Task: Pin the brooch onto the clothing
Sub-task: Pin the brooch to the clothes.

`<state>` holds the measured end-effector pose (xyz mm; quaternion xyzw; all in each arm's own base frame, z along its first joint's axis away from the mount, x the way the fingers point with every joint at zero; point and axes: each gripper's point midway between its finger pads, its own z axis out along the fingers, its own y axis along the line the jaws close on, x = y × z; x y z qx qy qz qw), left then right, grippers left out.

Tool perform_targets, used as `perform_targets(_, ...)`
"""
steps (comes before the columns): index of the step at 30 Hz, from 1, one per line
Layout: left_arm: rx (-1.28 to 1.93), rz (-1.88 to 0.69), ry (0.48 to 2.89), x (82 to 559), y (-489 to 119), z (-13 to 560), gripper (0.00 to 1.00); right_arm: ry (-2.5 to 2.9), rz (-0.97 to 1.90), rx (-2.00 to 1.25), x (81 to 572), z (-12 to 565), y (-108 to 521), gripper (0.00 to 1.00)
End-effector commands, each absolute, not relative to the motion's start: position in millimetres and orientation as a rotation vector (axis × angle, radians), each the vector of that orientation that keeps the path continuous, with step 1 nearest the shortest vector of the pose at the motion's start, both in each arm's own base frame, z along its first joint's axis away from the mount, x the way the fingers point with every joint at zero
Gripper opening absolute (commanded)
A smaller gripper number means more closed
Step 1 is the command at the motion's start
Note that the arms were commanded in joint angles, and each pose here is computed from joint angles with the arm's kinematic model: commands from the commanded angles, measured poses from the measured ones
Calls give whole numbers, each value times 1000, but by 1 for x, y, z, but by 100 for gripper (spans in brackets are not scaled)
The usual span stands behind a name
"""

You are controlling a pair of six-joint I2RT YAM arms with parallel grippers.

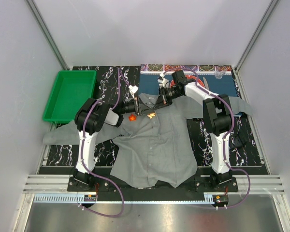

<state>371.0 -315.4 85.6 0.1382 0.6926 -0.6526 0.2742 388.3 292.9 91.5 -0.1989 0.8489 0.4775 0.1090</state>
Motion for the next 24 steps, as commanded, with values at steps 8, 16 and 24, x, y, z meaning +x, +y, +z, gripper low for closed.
perform_targets(8, 395, -1671, 1732, 384, -300, 109, 54, 2444, 1387, -607, 390, 116, 293, 0)
perform_targets(16, 406, -1667, 1748, 377, -295, 108, 53, 2477, 1341, -572, 398, 106, 290, 0)
perform_targets(24, 388, -1674, 1770, 374, -294, 102, 44, 2505, 1323, -558, 399, 96, 290, 1)
